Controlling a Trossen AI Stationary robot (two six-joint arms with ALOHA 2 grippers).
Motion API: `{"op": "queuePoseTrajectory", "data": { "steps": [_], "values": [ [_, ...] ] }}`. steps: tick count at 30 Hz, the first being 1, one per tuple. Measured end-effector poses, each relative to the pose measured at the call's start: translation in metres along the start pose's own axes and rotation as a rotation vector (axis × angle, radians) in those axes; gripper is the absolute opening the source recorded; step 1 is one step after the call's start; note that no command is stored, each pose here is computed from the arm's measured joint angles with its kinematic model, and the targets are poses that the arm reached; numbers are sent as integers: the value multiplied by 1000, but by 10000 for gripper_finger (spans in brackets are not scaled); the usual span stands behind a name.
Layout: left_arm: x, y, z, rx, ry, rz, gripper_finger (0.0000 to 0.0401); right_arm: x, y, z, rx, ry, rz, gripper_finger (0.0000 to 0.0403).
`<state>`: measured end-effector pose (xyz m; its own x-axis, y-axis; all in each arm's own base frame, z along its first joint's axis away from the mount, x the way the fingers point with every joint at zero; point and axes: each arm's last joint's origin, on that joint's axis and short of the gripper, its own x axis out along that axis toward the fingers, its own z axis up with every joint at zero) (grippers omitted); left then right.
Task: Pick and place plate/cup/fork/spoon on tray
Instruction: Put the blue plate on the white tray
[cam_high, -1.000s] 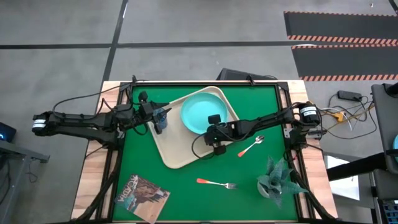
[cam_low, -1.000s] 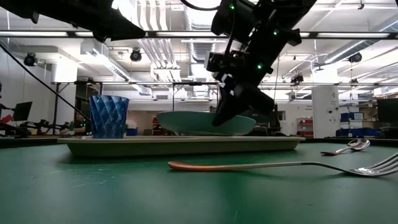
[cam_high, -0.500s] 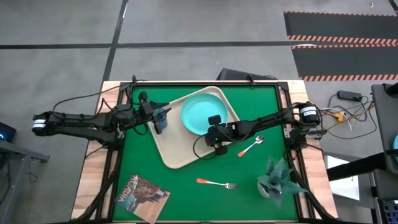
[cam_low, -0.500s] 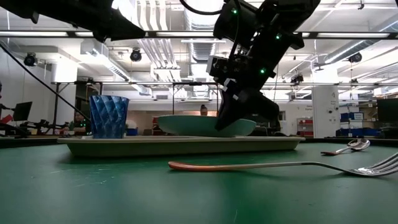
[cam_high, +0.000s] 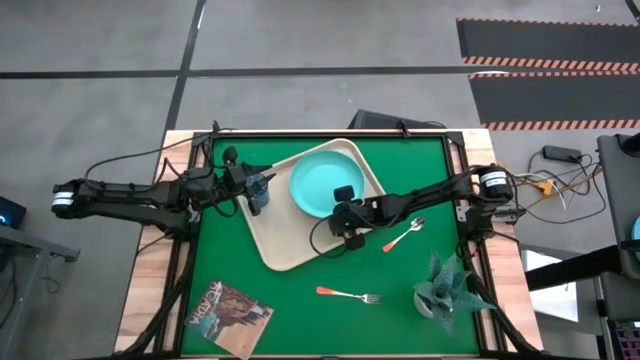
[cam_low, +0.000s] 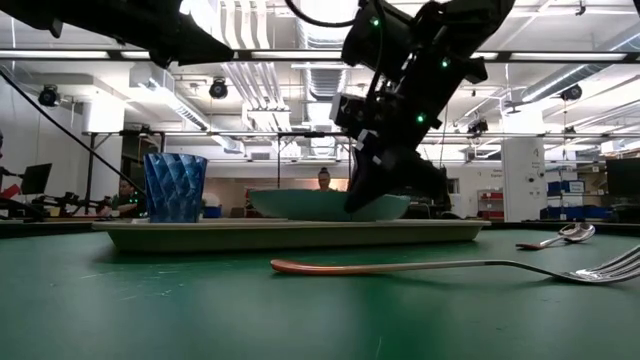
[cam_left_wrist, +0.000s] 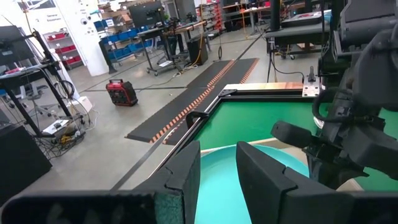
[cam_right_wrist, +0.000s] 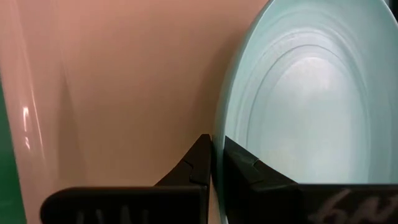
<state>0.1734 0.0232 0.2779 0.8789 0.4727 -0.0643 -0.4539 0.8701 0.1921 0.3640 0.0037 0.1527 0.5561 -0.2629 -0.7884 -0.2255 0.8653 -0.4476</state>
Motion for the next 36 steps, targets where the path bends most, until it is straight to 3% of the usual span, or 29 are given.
{"op": "queuePoseTrajectory", "data": {
  "steps": [11,36],
  "values": [
    [0,0,0,0,-1,0,89,21,9,-6,-32,53,9,11],
    [0,0,0,0,-1,0,89,20,9,-5,-35,50,19,15]
  ]
}}
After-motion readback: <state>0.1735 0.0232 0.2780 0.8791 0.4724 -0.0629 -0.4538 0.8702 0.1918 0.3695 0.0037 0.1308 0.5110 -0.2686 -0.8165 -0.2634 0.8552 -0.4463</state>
